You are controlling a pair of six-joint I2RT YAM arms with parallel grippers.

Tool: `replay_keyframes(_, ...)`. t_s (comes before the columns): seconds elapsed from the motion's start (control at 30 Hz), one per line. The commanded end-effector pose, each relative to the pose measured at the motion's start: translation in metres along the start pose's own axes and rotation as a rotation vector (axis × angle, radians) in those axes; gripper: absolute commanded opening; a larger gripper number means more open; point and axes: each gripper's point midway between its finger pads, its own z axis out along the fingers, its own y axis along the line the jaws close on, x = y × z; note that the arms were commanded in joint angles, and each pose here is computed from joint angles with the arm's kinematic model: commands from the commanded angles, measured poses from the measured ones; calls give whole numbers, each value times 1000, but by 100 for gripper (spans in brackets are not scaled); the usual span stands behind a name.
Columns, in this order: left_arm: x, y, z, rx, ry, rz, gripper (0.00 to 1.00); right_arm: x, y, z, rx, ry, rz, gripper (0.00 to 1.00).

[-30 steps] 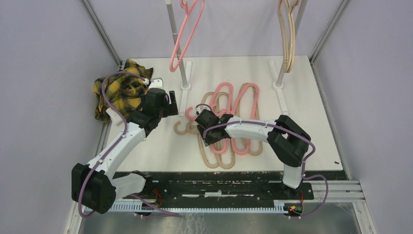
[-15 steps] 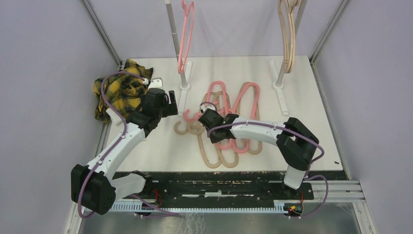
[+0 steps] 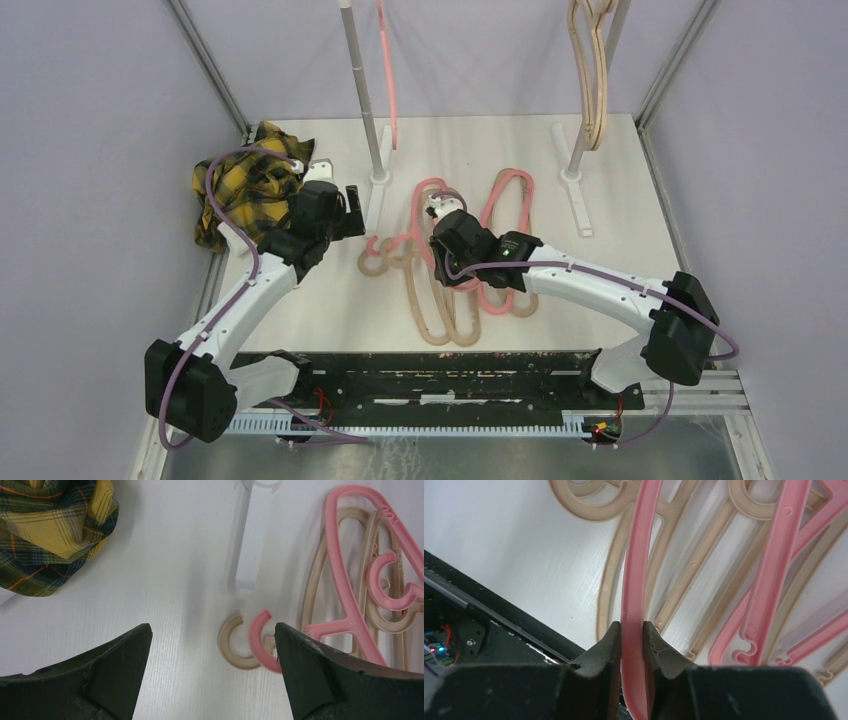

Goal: Organize the hangers

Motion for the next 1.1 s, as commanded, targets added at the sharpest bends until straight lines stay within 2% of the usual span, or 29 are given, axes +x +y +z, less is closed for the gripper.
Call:
replay_keyframes(0.0,-21,0,-9,15,-67,13,99,-4,-31,-6,136,-68,-11,18)
replay_keyframes(0.2,-19,1,-8,14,-64,14,99,-11,-62,15,305,-123,-56,13)
replay_keyframes(0.37,-20,1,-8,10,-64,17,99,-31,-65,21,345,-202,-38,2)
replay_keyframes(0.47,-19,2,-8,5,-63,23,99,-38,-67,19,349,-218,-32,1)
replay_keyframes(0.7,-20,3,-7,2,-65,23,99,-38,-57,2,214,-227,72,1)
replay_keyframes(0.87,-18,4,-7,-2,-61,25,99,-44,-44,-33,36,-281,215,1)
replay_keyframes(1.07,-19,1,-5,8,-58,21,99,-49,-34,-80,-56,-284,229,1)
